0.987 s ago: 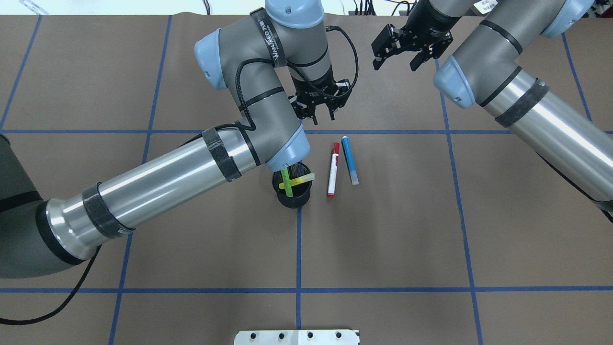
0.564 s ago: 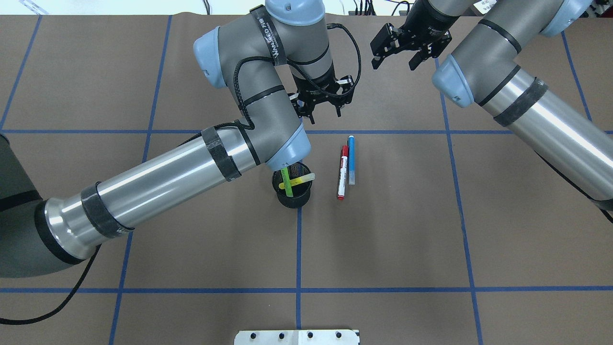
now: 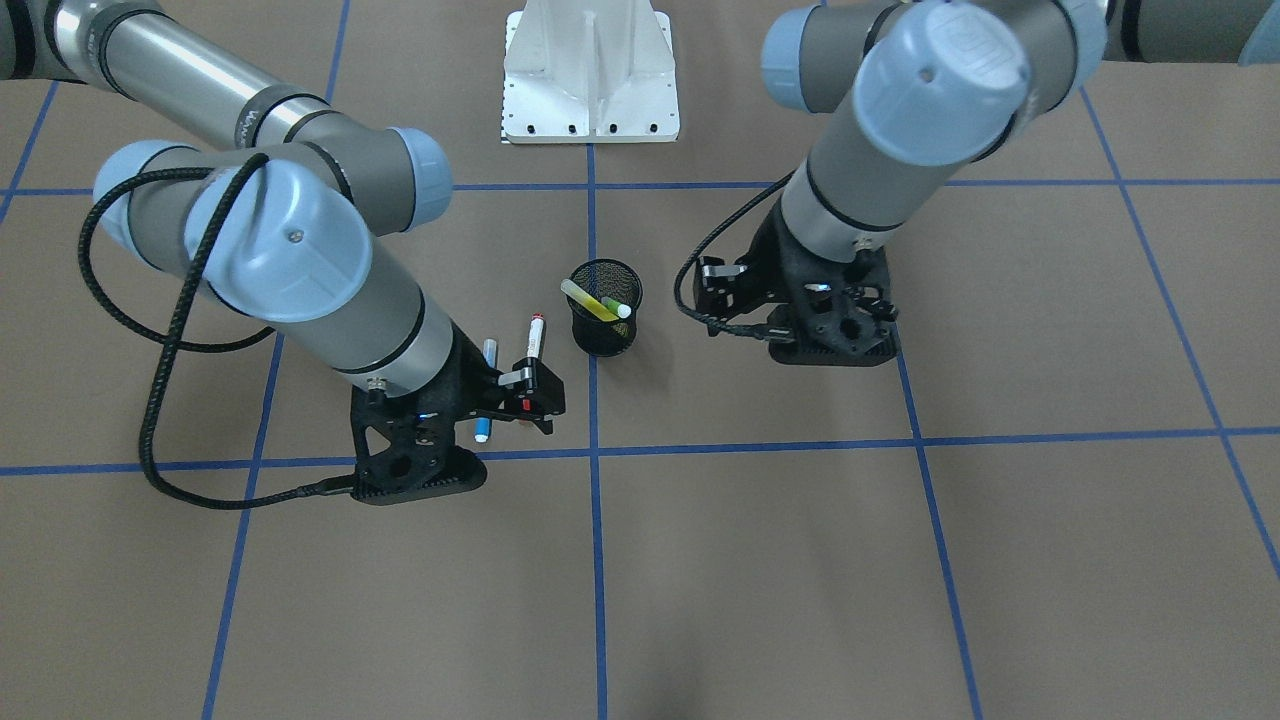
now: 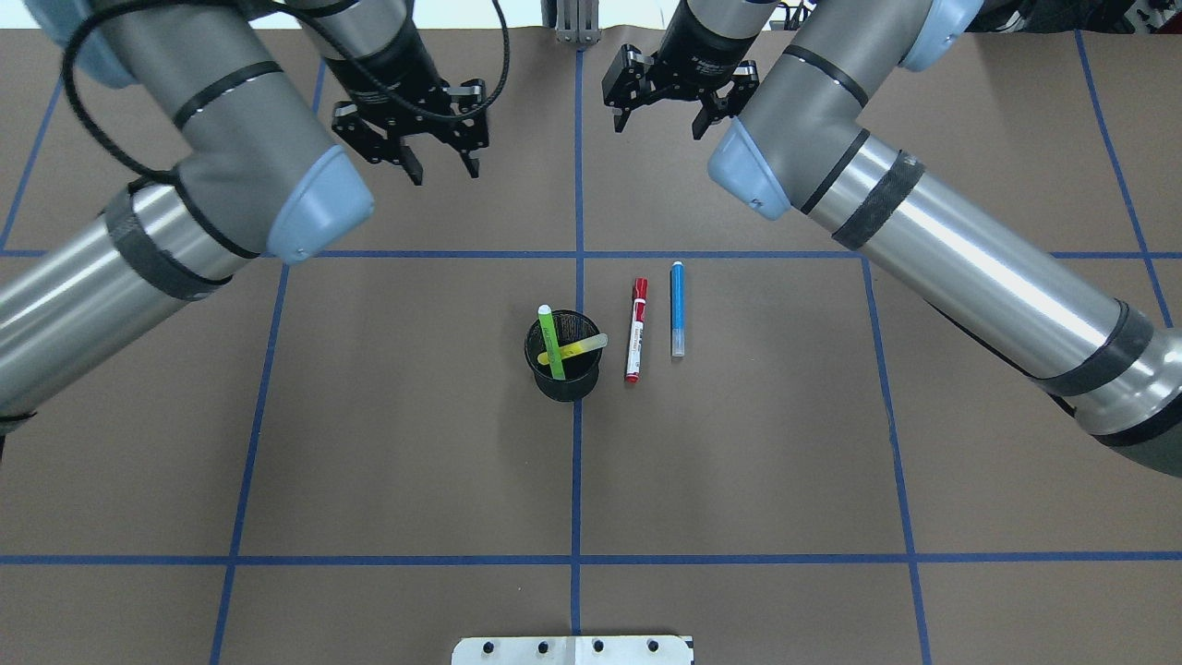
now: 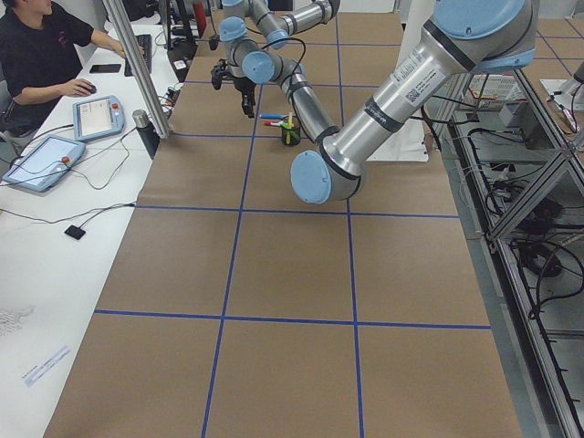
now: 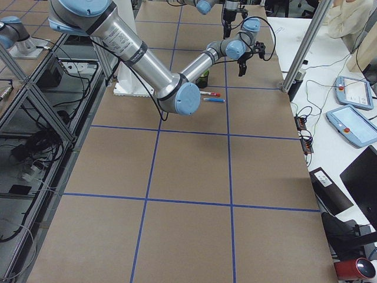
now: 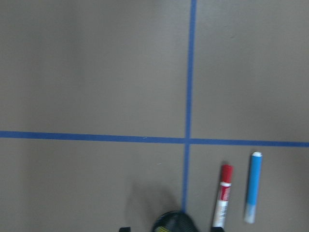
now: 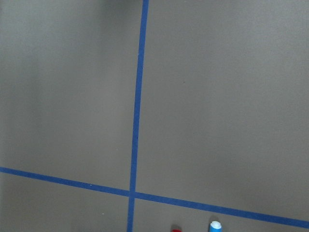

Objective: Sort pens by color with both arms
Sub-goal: 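Withdraw the left gripper while the right gripper moves toward the cup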

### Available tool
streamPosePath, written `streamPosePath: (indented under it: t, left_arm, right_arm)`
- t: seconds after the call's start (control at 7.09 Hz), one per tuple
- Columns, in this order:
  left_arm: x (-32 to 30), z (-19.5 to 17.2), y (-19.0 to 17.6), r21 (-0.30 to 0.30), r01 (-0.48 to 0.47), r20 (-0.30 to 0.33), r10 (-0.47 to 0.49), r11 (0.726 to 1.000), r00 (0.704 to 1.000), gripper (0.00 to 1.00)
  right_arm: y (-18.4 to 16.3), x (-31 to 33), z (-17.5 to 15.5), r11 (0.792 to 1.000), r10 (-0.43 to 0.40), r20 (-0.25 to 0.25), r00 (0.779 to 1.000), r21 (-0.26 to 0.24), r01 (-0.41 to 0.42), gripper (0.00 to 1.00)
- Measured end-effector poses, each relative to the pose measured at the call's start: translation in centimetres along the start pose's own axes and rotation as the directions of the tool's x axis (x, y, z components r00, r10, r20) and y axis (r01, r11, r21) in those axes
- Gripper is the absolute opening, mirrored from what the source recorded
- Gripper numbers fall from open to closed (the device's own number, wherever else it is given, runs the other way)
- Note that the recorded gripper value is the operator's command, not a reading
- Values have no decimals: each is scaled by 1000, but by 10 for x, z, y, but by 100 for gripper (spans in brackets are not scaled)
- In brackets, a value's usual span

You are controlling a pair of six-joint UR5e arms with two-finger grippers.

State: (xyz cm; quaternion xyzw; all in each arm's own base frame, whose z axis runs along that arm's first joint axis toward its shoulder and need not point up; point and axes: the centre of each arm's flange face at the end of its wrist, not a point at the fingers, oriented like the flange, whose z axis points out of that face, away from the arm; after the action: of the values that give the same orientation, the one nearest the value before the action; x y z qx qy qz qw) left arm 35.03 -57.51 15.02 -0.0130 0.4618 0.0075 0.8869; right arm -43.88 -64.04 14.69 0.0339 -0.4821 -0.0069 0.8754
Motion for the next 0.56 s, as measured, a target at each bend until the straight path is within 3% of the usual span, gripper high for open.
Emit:
streamPosePath:
  t: [0.28,0.56]
  left_arm:
    - [-57,-9,19,-2,-53,30,53,999,998,64]
    - [-91,-11,30,-11,-90,53,90,996,994,64]
  right_arm:
    - [20,-47,12,999,-8,-2,1000,31,8,99]
    - [47,-83,28,982,-173,1,985,73,172,98]
